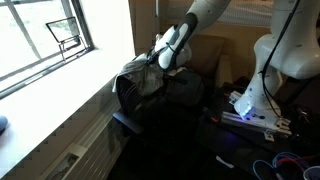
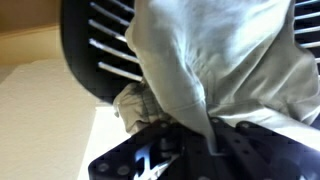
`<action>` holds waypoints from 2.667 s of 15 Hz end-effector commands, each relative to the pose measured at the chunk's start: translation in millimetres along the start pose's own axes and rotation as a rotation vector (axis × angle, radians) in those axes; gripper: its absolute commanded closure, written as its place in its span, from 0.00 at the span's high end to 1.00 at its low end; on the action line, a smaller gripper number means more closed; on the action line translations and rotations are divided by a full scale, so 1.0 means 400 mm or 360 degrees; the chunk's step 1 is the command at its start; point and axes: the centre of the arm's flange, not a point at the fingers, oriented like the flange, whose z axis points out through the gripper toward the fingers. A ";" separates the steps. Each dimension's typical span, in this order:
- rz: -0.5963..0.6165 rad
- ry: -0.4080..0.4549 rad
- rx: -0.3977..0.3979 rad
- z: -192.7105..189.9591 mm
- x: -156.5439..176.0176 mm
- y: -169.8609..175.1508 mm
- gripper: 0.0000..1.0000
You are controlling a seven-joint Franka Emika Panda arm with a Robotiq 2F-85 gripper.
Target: Move the gray cloth to the armrest of the brown chair
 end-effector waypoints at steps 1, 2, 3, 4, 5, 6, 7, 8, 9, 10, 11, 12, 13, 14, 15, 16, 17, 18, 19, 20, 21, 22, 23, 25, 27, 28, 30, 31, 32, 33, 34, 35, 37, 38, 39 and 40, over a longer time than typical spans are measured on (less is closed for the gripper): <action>-0.0101 0.0084 -0.0273 -0.183 -0.080 0.074 0.01; -0.0102 0.0108 -0.0344 -0.195 -0.083 0.113 0.01; -0.0040 0.0133 -0.0425 -0.199 -0.093 0.153 0.01; 0.0039 0.0139 -0.0487 -0.200 -0.103 0.187 0.01; 0.0117 0.0153 -0.0543 -0.203 -0.112 0.211 0.01; 0.0232 0.0216 -0.0550 -0.191 -0.129 0.217 0.01; 0.0290 0.0329 -0.0454 -0.182 -0.137 0.191 0.01; 0.0219 0.0187 -0.0470 -0.163 0.056 0.197 0.05; 0.0268 0.0234 -0.0458 -0.181 0.068 0.171 0.05; 0.0286 0.0261 -0.0437 -0.192 0.075 0.143 0.05; 0.0290 0.0273 -0.0423 -0.195 0.075 0.122 0.05; 0.0426 0.0244 -0.0554 -0.186 0.066 0.193 0.01; 0.0497 0.0229 -0.0615 -0.178 0.028 0.310 0.01; 0.0546 0.0221 -0.0670 -0.186 0.000 0.347 0.01; 0.0601 0.0189 -0.0738 -0.196 -0.044 0.397 0.01; 0.0671 0.0142 -0.0796 -0.201 -0.091 0.452 0.01; 0.0770 0.0075 -0.0796 -0.200 -0.143 0.506 0.01; 0.0851 0.0029 -0.0826 -0.195 -0.193 0.557 0.01; 0.0933 -0.0016 -0.0829 -0.171 -0.242 0.597 0.01; 0.1008 -0.0066 -0.0816 -0.143 -0.280 0.631 0.01; 0.1077 -0.0115 -0.0805 -0.110 -0.303 0.660 0.01; 0.0944 -0.0057 -0.0882 -0.200 -0.220 0.576 0.05; 0.1000 -0.0091 -0.0876 -0.193 -0.239 0.600 0.05; 0.1053 -0.0108 -0.0861 -0.192 -0.248 0.624 0.05; 0.1215 -0.0045 -0.0811 -0.241 -0.233 0.733 0.01; 0.1333 -0.0114 -0.0889 -0.233 -0.273 0.821 0.01; 0.1459 -0.0202 -0.0982 -0.236 -0.351 0.901 0.01; 0.1538 -0.0259 -0.1024 -0.247 -0.398 0.955 0.01; 0.1625 -0.0323 -0.1055 -0.249 -0.441 1.016 0.01; 0.1700 -0.0404 -0.1078 -0.245 -0.481 1.072 0.01; 0.1754 -0.0513 -0.1078 -0.231 -0.516 1.123 0.01; 0.1671 -0.0406 -0.1049 -0.298 -0.478 1.017 0.05; 0.1755 -0.0516 -0.1079 -0.316 -0.538 1.083 0.05; 0.1766 -0.0526 -0.1085 -0.320 -0.546 1.093 0.01; 0.1909 -0.0358 -0.1210 -0.342 -0.540 1.113 0.01; 0.1994 -0.0327 -0.1213 -0.359 -0.533 1.162 0.01</action>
